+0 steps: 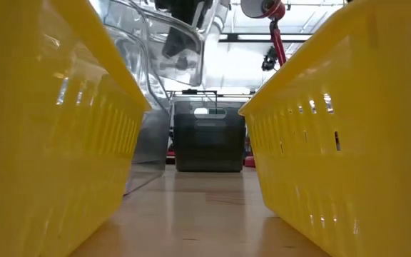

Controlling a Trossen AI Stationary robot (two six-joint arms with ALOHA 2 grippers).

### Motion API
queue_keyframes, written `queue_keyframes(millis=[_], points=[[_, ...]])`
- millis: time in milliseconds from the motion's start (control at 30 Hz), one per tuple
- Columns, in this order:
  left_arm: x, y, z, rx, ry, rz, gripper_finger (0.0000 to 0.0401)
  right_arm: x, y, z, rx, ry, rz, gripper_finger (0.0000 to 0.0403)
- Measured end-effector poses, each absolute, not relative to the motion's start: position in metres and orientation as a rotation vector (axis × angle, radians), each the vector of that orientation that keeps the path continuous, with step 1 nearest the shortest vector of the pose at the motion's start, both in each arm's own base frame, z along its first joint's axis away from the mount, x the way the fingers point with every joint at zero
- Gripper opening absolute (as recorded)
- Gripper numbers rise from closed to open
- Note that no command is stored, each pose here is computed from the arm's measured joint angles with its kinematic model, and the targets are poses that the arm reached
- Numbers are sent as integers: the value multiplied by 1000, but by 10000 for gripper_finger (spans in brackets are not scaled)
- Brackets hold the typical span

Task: Stack baskets by color
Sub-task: Stack the right transparent bin on top of the left transparent bins

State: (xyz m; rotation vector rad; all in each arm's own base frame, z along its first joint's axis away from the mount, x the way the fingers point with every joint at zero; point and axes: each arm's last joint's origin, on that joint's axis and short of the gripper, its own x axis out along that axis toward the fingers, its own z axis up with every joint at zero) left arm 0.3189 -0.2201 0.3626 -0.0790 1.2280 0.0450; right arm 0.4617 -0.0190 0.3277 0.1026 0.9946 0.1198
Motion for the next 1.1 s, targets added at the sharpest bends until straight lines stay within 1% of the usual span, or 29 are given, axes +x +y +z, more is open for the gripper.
queue_keyframes(millis=[133,300,467,633,933,1100], points=[[318,-221,363,-77,1226,49,22,469,-16,323,106,977,120,7],[316,-219,366,-89,1223,67,26,470,-16,327,90,952,70,7],[311,-216,378,-98,1214,58,23,472,-14,329,83,924,87,7],[308,-219,377,-71,1230,37,23,474,-15,329,79,907,86,7],[304,-225,377,-100,1239,30,27,487,-7,339,42,741,101,7],[299,-231,377,-114,1243,27,28,488,1,340,8,725,83,7]])
